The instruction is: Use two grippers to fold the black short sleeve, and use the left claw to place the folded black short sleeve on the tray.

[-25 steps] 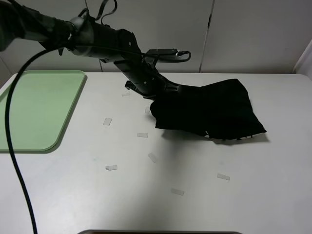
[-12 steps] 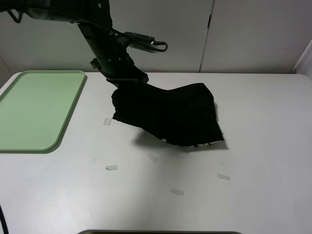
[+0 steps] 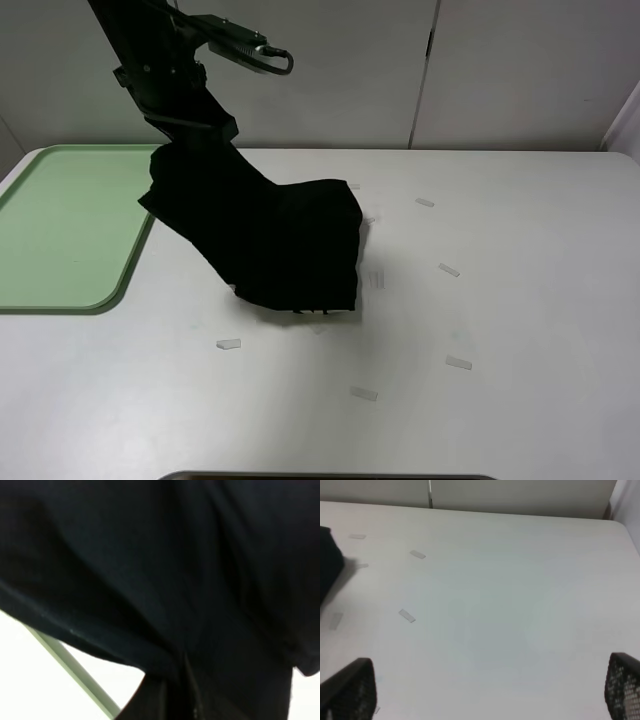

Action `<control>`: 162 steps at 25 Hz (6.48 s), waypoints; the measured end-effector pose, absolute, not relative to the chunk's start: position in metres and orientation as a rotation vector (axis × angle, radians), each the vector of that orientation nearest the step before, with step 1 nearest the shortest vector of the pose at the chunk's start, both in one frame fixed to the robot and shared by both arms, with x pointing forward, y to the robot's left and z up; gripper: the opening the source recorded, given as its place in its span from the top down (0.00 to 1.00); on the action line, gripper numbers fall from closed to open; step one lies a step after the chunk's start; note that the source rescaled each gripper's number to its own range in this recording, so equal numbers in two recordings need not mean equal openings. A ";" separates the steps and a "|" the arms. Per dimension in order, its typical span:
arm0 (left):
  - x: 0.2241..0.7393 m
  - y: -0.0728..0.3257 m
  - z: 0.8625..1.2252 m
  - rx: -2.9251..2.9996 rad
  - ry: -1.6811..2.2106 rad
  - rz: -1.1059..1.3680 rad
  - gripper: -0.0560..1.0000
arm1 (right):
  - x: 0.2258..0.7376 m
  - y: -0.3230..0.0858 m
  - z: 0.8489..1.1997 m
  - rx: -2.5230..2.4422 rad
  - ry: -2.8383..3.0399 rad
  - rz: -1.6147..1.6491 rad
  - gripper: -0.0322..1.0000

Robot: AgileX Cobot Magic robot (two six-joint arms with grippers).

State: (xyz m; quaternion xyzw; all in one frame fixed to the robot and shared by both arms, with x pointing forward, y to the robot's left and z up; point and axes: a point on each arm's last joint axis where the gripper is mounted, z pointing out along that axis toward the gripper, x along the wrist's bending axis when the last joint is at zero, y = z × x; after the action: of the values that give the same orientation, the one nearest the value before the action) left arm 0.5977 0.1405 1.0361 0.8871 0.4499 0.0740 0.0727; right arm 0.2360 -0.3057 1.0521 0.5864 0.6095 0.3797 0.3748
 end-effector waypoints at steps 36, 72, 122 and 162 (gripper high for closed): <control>0.561 -0.026 0.960 2.393 1.071 0.093 0.05 | 0.236 -0.306 1.052 1.501 1.560 0.972 0.00; 0.588 0.004 0.897 2.557 1.228 -0.001 0.00 | 0.236 -0.306 1.052 1.501 1.560 0.972 0.00; 0.578 0.063 0.875 2.159 1.787 -0.116 0.08 | 0.236 -0.306 1.052 1.501 1.560 0.972 0.00; 0.616 0.277 0.935 2.393 1.936 0.070 0.51 | 0.236 -0.306 1.052 1.501 1.560 0.972 0.00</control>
State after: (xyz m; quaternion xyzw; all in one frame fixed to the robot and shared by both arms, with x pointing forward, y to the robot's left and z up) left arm 0.6162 0.2768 0.9349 0.7769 0.6285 0.0228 0.0313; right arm 0.2360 -0.3057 1.0521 0.5864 0.6095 0.3797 0.3748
